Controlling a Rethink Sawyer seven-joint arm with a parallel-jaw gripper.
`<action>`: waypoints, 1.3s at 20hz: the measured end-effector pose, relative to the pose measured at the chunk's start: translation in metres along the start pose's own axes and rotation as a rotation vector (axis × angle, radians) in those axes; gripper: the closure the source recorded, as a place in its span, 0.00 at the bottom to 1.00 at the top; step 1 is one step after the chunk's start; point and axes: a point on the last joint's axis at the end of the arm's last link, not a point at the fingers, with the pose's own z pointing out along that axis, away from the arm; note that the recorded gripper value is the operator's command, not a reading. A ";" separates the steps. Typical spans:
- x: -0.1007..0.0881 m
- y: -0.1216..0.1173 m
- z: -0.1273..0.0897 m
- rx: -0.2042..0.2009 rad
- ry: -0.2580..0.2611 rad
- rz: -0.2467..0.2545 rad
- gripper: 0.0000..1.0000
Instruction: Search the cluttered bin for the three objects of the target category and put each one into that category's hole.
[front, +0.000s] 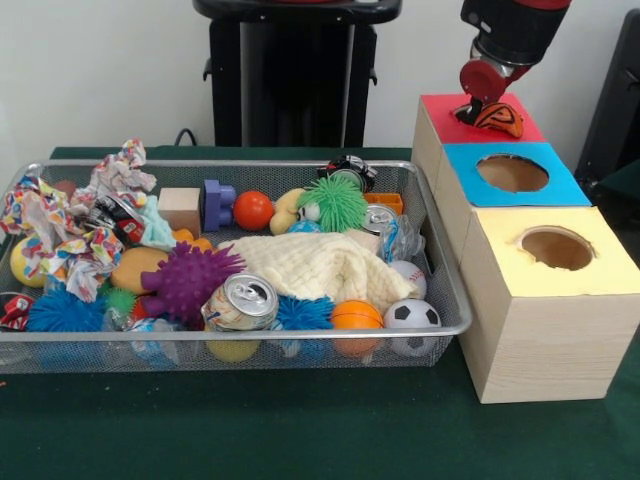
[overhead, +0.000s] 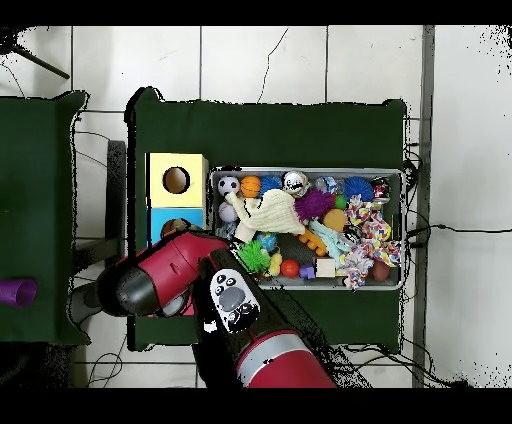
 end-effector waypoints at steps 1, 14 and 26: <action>0.000 0.000 0.000 0.000 0.000 0.000 0.00; -0.001 0.001 -0.008 0.019 -0.006 -0.006 0.00; 0.002 -0.009 -0.020 0.038 -0.022 0.014 1.00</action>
